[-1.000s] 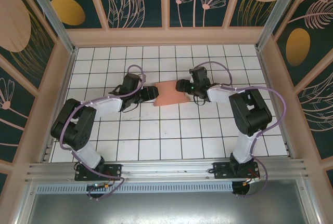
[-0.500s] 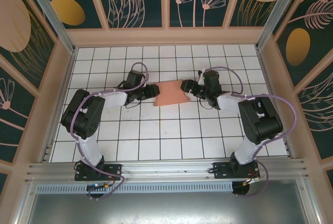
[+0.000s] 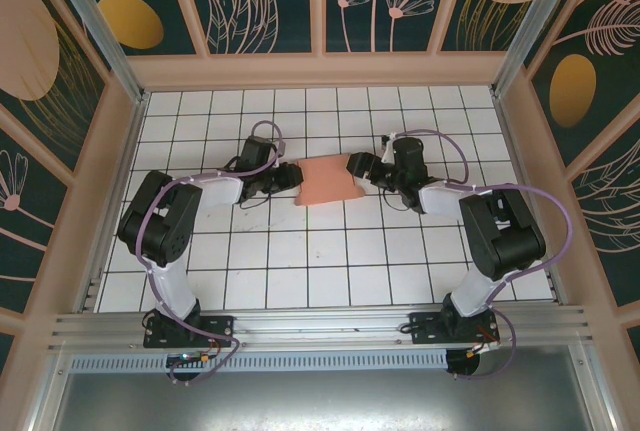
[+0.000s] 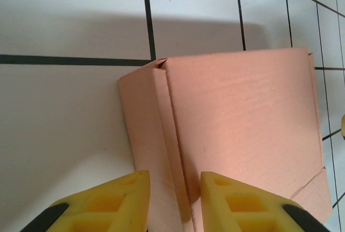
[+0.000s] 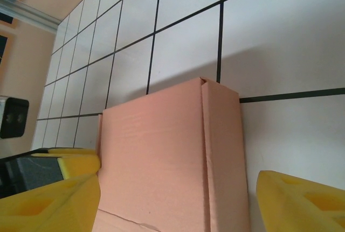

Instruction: Fold the paper box

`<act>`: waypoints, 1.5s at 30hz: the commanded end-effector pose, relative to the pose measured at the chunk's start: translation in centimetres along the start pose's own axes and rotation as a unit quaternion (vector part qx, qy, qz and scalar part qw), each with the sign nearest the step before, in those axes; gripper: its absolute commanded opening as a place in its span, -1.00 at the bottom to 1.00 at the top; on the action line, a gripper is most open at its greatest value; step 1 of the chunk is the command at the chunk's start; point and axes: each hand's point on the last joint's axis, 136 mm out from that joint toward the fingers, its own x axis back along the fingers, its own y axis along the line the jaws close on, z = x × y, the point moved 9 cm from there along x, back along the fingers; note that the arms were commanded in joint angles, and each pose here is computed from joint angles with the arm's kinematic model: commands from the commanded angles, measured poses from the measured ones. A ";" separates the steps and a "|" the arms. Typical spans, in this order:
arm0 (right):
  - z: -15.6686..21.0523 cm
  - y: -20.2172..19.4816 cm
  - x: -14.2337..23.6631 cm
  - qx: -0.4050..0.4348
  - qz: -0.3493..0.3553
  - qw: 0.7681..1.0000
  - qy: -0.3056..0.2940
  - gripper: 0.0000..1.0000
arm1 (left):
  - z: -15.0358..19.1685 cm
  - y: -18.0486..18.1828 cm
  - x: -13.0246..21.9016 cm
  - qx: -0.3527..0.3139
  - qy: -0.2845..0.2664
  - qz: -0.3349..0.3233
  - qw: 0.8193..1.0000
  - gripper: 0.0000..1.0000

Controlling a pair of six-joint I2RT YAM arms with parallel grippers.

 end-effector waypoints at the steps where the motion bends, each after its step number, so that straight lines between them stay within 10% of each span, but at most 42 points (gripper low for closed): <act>1: -0.3 0.4 0.4 -0.007 -0.025 1.000 -0.009 0.53 | 0.4 0.9 0.4 0.002 0.004 -0.002 1.000 -0.42; 17: 0.8 0.1 -1.4 -0.041 -0.065 0.995 0.057 0.98 | 1.4 3.9 0.8 0.029 0.004 -0.008 1.000 -0.49; 34: 0.8 1.0 -2.5 -0.084 -0.166 0.978 0.090 0.22 | 1.4 4.6 0.9 0.031 0.006 -0.011 0.999 -0.46; 45: 0.0 1.4 -1.7 -0.089 -0.164 0.979 0.076 -0.19 | 0.4 3.5 2.1 0.018 -0.024 -0.011 0.999 0.15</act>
